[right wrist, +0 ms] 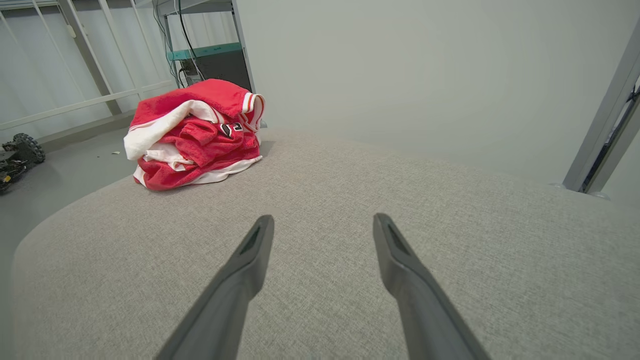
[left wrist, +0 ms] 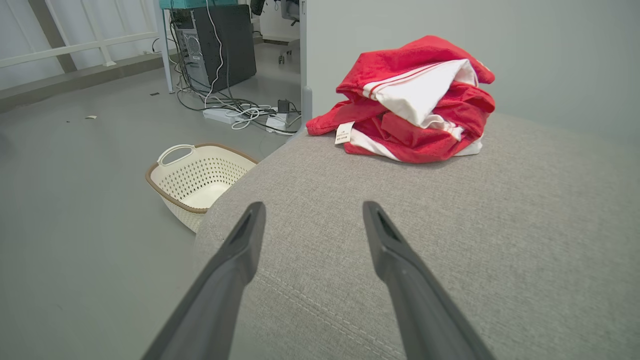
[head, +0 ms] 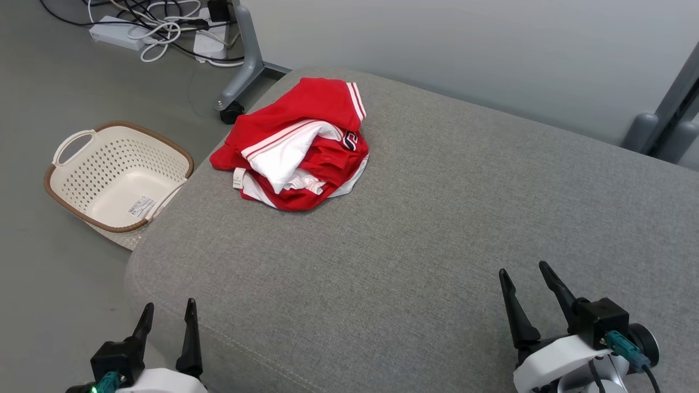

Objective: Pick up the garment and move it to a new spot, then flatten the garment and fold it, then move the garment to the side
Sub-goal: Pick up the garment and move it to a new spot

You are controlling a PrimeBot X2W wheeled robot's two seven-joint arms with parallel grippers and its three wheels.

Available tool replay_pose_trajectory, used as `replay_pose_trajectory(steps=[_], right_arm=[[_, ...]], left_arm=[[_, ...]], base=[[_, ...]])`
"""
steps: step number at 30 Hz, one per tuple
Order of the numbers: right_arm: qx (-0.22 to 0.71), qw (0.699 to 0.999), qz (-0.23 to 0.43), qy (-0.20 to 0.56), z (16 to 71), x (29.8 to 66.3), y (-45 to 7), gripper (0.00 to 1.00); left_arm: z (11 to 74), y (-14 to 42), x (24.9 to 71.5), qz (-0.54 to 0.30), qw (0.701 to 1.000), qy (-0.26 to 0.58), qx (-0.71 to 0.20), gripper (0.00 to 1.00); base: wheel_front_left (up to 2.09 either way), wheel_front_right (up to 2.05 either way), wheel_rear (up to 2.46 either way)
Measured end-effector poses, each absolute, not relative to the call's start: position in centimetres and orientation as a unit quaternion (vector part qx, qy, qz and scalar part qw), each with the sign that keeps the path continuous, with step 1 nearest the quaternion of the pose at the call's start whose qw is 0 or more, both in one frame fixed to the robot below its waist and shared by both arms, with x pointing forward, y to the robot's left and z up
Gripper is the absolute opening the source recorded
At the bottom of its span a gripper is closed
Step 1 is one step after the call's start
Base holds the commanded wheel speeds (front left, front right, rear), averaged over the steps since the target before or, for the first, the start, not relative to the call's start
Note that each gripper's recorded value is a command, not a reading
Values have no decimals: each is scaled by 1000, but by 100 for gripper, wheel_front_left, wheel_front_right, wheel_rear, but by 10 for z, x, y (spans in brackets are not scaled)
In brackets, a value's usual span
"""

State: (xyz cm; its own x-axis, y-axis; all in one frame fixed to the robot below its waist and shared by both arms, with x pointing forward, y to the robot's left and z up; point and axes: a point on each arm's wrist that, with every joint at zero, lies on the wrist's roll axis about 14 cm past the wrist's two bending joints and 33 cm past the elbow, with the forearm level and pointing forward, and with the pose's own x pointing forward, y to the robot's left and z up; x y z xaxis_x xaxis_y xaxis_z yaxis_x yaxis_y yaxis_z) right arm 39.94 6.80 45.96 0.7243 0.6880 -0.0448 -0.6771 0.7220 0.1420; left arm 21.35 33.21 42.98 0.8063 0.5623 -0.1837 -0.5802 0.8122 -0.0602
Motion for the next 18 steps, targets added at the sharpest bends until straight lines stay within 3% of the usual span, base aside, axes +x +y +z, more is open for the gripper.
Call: replay_pose_trajectory(steps=[8,18], right_arm=[[55,933,352,53,451,407,55,100],[41,940,330,72,427,422,27,100]], left_arm=[[424,326,242,275,953,81,-97,100],[452,349,332,225,971,61,-59,100]], base=[[0,0,0],[0,0,0]])
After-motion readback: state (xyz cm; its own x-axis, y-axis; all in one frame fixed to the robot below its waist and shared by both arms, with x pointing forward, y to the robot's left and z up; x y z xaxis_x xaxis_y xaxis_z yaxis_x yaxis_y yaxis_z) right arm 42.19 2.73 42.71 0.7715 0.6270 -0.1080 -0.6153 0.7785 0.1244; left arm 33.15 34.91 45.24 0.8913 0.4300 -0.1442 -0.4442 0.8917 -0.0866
